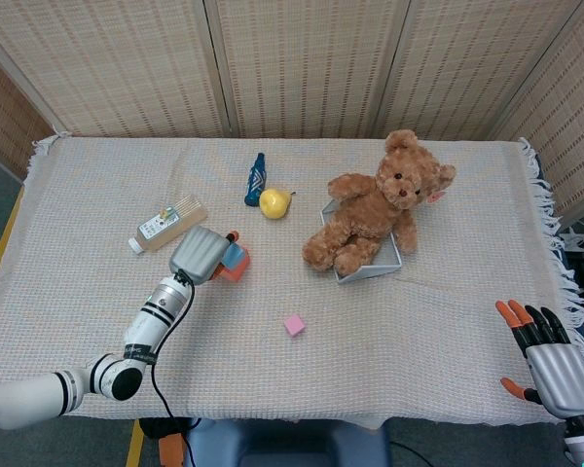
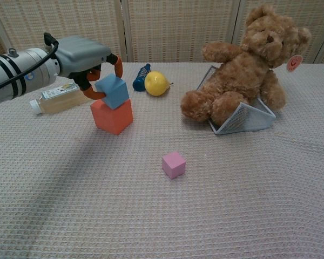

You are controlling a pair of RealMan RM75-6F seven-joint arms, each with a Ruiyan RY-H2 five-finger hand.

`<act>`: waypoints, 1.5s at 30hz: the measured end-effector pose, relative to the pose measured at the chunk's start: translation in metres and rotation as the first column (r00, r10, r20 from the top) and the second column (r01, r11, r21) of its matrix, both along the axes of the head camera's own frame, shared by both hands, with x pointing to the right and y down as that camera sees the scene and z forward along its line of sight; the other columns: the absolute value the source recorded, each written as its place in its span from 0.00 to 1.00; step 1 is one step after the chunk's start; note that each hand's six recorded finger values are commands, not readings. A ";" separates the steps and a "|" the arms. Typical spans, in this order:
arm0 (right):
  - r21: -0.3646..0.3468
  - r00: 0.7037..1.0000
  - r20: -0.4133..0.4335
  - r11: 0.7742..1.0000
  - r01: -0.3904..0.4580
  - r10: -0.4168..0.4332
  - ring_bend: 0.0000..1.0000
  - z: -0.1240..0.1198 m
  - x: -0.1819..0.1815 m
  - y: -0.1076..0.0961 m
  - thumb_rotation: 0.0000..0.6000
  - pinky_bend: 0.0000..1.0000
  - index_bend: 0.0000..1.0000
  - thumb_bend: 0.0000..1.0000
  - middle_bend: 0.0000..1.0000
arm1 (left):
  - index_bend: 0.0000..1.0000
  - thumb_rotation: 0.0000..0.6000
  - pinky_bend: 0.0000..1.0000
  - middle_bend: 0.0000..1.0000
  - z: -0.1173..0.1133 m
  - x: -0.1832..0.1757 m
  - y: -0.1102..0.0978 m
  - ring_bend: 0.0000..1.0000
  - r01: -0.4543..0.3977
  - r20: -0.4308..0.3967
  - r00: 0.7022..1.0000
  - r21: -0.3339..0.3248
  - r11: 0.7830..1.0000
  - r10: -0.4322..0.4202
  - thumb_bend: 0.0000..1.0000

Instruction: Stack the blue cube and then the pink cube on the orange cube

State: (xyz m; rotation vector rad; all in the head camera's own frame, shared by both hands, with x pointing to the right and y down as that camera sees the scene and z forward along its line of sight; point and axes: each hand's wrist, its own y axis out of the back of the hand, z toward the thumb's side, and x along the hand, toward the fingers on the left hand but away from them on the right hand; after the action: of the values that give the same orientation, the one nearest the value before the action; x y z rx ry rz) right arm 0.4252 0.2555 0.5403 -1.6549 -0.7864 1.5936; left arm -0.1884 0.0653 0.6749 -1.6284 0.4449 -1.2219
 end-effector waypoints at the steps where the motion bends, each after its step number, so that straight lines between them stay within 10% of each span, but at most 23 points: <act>1: 0.001 1.000 0.000 1.000 -0.001 0.001 0.00 0.000 0.000 0.000 1.00 0.00 0.00 0.01 0.00 | 0.70 1.00 1.00 1.00 0.001 0.000 -0.002 1.00 0.004 0.004 1.000 -0.001 1.000 -0.004 0.30; 45: 0.002 1.000 -0.004 1.000 -0.008 0.008 0.00 -0.002 0.001 -0.001 1.00 0.00 0.00 0.02 0.00 | 0.26 1.00 1.00 1.00 0.003 -0.001 -0.003 1.00 0.037 0.066 0.997 -0.053 0.998 -0.033 0.30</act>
State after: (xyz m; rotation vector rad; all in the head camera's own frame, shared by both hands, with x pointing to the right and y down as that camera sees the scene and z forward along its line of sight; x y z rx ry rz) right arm 0.4260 0.2550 0.5381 -1.6484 -0.7930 1.6011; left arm -0.1895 0.0628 0.6778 -1.6274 0.4037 -1.3196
